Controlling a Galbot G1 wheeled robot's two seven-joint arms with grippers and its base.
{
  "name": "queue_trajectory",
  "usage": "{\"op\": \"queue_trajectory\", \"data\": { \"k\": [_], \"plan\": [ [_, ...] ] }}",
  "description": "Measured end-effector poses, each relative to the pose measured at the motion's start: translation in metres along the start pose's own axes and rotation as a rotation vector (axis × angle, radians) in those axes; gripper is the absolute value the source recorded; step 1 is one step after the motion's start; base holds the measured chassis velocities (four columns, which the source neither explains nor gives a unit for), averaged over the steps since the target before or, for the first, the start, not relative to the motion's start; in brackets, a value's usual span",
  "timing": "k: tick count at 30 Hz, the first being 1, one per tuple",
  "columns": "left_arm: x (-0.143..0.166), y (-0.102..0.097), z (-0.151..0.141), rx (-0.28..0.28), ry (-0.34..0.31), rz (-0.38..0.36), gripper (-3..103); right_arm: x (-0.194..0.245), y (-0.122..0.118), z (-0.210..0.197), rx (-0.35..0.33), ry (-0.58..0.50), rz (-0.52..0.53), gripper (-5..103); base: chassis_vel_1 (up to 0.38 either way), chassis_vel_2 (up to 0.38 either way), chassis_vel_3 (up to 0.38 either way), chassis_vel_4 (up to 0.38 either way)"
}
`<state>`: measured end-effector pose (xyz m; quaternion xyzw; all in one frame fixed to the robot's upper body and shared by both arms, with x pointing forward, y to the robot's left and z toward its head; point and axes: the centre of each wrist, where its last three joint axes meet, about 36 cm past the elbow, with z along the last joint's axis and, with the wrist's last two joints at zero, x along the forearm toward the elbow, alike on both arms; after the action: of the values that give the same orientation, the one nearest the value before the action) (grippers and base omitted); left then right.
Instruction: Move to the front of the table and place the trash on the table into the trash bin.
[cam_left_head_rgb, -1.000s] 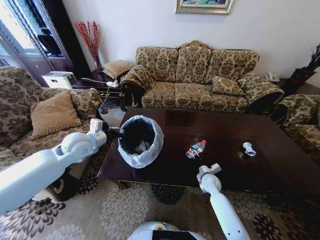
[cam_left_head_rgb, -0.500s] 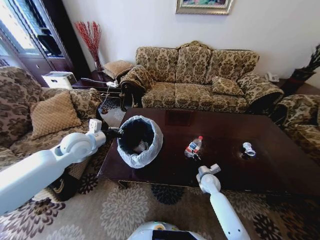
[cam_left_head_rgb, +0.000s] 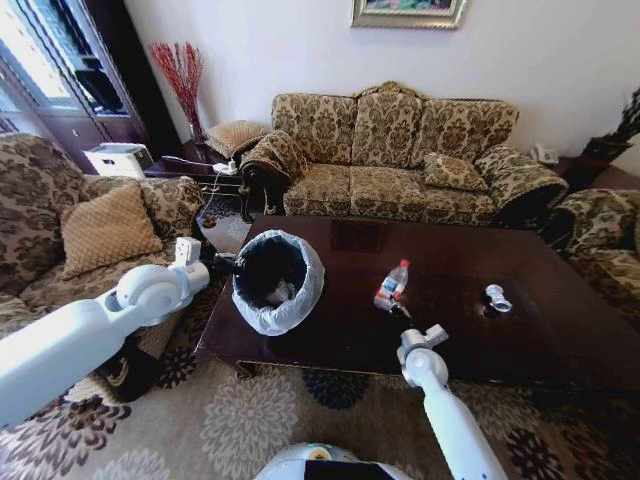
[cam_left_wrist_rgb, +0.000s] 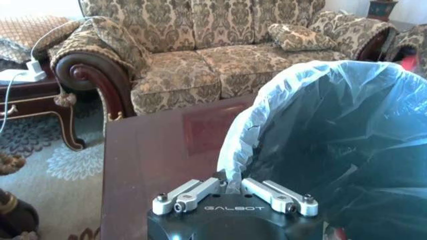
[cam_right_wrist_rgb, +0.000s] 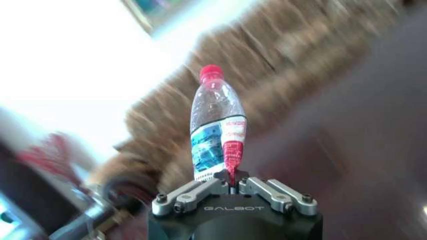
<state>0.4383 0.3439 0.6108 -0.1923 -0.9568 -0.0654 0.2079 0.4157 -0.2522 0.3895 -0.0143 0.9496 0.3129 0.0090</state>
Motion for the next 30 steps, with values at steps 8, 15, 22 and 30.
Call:
{"op": "queue_trajectory", "data": {
  "k": [8, 15, 22, 30],
  "plan": [
    [0.002, 0.001, 0.002, 0.021, 0.019, -0.008, 0, 0.033, 0.116, -0.047, 0.105, -0.19, -0.372, 0, 0.0, 0.0, 0.0, 0.0],
    [0.005, -0.002, 0.003, 0.013, 0.028, 0.0, 0, 0.052, 0.187, -0.044, 0.098, -0.149, -0.664, 0, 0.0, 0.0, 0.0, 0.0],
    [0.011, -0.006, 0.001, -0.006, 0.037, 0.004, 0, 0.057, 0.2, 0.008, 0.174, -0.064, -0.74, 0, 0.0, 0.0, 0.0, 0.0],
    [0.018, -0.004, -0.004, -0.025, 0.046, -0.003, 0, 0.056, 0.196, 0.045, 0.265, -0.079, -0.748, -2, 0.0, 0.0, 0.0, 0.0]
  ]
}}
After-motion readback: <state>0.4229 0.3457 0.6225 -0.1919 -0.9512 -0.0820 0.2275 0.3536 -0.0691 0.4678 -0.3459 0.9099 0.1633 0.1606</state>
